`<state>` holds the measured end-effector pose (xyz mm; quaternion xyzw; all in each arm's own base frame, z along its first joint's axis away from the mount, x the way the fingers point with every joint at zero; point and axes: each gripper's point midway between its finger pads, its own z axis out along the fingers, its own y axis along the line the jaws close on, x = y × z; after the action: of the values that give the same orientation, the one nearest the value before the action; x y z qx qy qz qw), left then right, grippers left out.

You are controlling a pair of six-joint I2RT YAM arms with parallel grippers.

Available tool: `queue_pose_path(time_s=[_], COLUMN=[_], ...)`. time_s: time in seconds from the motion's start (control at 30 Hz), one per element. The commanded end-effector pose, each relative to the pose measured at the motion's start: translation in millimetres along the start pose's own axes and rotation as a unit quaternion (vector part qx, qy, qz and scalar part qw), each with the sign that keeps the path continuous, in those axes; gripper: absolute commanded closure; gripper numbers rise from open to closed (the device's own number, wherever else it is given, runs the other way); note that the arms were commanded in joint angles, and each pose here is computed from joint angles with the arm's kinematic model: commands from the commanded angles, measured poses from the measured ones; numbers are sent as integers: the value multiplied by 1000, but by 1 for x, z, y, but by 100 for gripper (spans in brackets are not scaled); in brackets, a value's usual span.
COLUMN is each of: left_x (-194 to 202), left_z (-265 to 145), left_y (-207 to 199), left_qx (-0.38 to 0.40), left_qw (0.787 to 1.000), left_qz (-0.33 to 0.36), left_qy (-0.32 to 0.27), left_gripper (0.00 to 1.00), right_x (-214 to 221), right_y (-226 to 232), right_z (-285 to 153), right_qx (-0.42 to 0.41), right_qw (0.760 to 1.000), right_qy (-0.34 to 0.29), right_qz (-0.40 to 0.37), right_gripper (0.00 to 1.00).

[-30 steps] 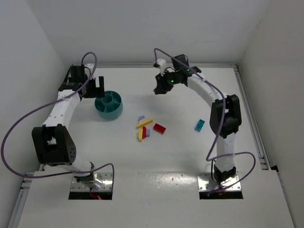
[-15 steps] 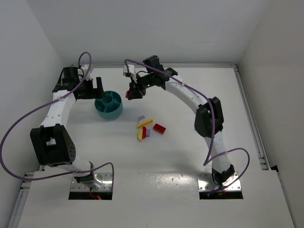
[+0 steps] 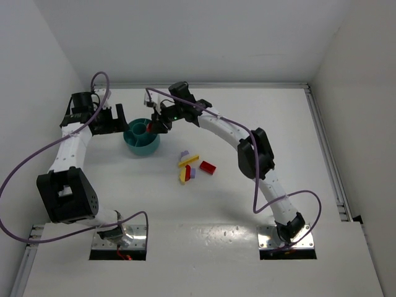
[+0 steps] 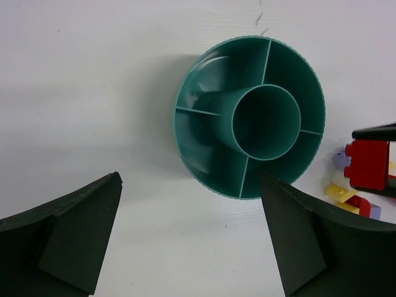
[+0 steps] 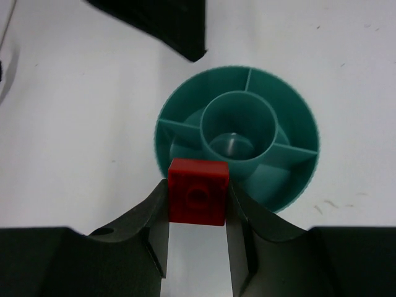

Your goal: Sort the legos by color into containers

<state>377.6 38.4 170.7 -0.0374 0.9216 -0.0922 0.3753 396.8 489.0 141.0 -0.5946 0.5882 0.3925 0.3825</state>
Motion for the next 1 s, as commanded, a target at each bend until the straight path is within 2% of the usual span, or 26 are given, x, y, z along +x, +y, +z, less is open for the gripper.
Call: queue_pose_path(time_s=[0.0,0.17,0.27,0.37,0.4,0.5,0.63,0.67,0.77,0.83,0.87,0.9,0.93,0.97], left_x=[-11,-8,-6,-8,-6,-11,-12,-18,-27,-30,-35,-32,-36,-38], left_z=[-16,-15,-13,-11,-9,-7,-4,-5,-3,-2,-3,2,0,0], left_y=[3,7,11,10,11,10,5,3,-16,-24,-29,-39,-45,-51], left_qx=[-7,-10,-13,-9,-8,-3,15,20,39,39,37,32,29,24], left_qw=[1000,1000,1000,1000,1000,1000,1000,999,998,997,995,995,994,993], left_qz=[2,-3,-7,-8,-9,-7,-6,-3,21,34,45,58,68,77], left_qy=[-31,-27,-24,-23,-19,-25,-26,-34,-54,-63,-77,-74,-83,-92], left_gripper=[0,0,0,0,0,0,0,0,0,0,0,0,0,0], right_x=[-40,-28,-28,-25,-27,-32,-49,-63,-62,-36,10,38,35,94], right_y=[-24,-36,-40,-40,-41,-43,-48,-57,-83,-108,-100,-111,-104,-83], right_z=[2,9,10,13,13,13,1,-15,-69,-124,-140,-182,-219,-242], right_qx=[40,60,66,66,68,75,89,113,185,241,251,286,315,342], right_qw=[997,996,996,996,996,995,993,990,976,953,937,915,900,865], right_qy=[-53,-46,-48,-48,-53,-62,-76,-87,-77,-56,-3,16,19,83], right_qz=[-44,-39,-42,-37,-36,-26,-7,-1,90,175,242,285,301,358], right_gripper=[88,70,64,54,46,36,34,34,41,45,45,47,48,48])
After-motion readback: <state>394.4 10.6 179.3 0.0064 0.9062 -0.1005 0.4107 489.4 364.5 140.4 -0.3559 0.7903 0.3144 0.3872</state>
